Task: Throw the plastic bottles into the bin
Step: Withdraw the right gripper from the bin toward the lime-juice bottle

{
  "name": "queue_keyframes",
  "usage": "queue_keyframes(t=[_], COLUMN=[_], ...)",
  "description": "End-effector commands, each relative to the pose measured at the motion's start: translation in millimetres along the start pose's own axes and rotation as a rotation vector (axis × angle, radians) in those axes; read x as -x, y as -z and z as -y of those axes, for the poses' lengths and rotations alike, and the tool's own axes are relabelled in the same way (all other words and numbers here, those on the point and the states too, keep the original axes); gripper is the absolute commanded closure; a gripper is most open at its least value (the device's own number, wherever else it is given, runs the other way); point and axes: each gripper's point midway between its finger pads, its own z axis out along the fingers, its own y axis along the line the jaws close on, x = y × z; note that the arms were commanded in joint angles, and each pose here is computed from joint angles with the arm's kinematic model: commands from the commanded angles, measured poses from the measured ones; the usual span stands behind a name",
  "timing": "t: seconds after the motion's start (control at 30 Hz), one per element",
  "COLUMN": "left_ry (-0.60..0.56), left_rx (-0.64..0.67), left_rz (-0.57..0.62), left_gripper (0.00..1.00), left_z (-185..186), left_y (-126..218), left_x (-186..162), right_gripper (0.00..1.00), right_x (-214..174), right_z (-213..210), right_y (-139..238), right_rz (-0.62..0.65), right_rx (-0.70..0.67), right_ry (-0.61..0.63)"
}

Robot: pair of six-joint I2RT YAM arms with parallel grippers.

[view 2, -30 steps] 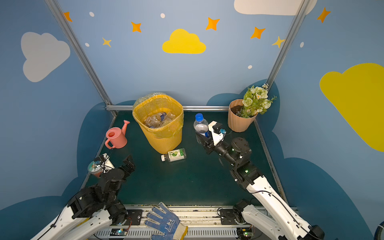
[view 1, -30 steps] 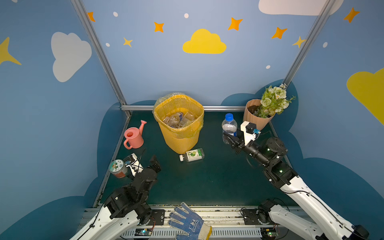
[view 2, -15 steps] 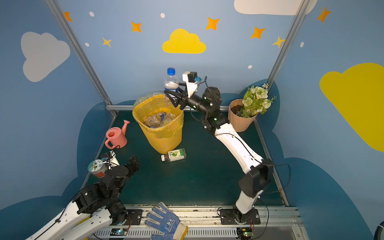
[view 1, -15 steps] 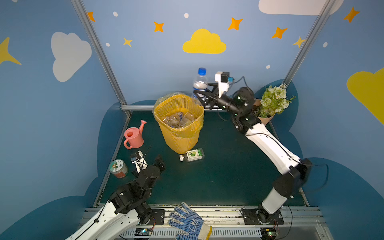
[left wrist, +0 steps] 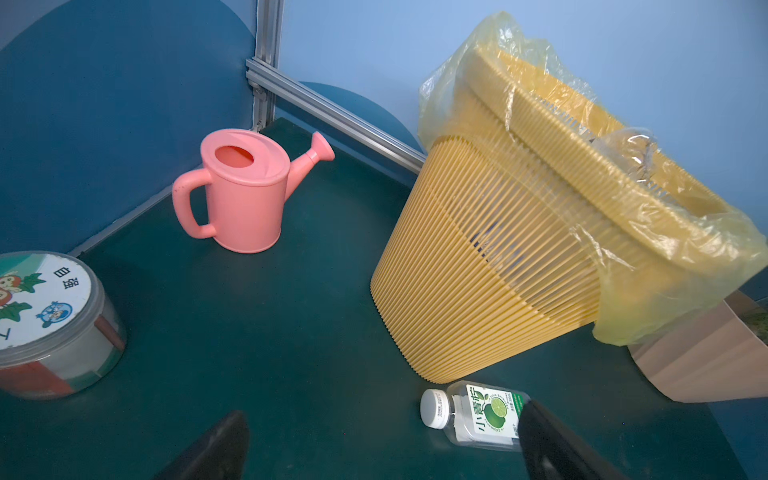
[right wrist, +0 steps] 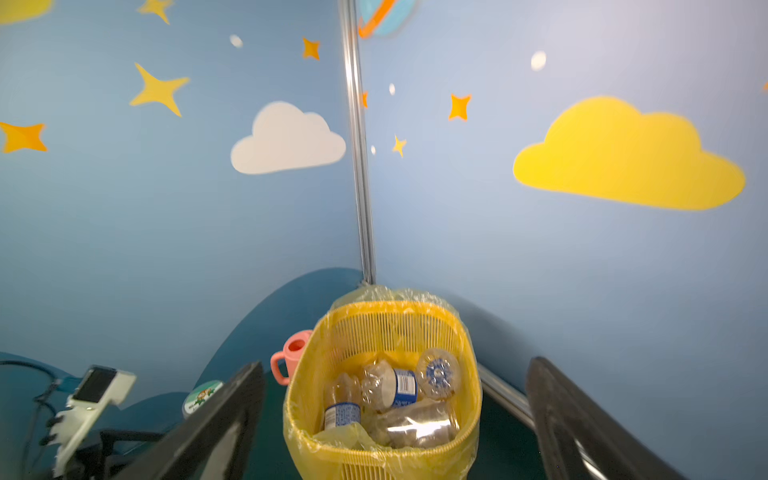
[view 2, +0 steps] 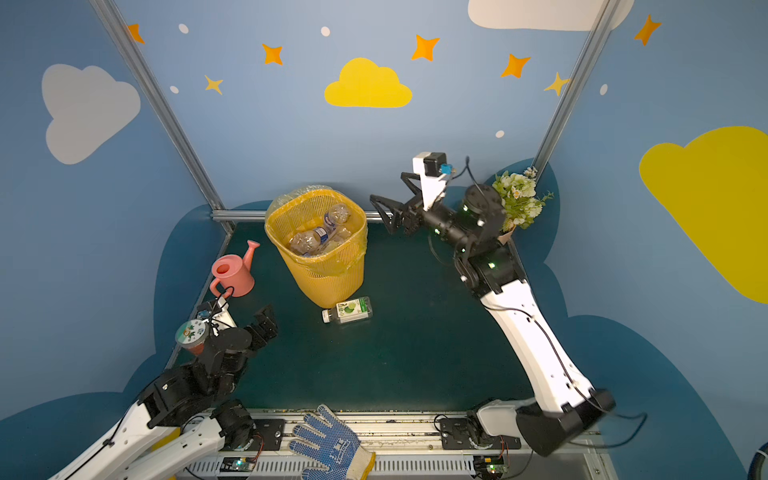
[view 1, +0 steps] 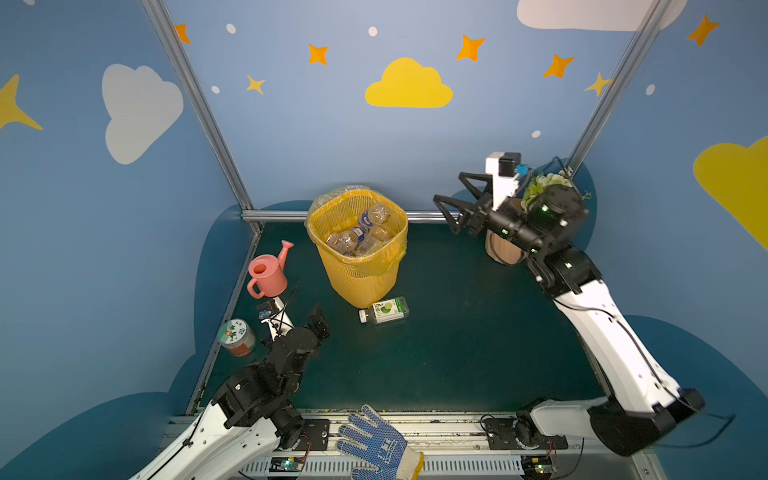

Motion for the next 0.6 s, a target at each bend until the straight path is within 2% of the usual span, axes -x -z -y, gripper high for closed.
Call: queue_keyframes(t=[0.0,0.23,0.3,0.57], left_ry=[-0.01,0.017,0.031,0.05], left_rx=[0.005,0.024,0.03,0.035], left_rz=[-0.002,-0.009,-0.008,-0.017], left_gripper=[0.0,0.0,0.0,0.0], left_z=[0,-14,-20,-31], left_y=[-4,-6,-4,-3], left_x=[-4,-17,-18,-28], right_gripper=[0.04,0.05,0.06,0.06], right_x=[-79,-240,-280,-375], right_z=[26,51,49,39], right_y=[-3,20,25,33], right_rz=[-0.158,-0.454,-0.516,-0.713], right_rx=[-0.109,-0.213,-0.206,-0.166], right_ry=[-0.034,-0.232,-0.276,-0.454])
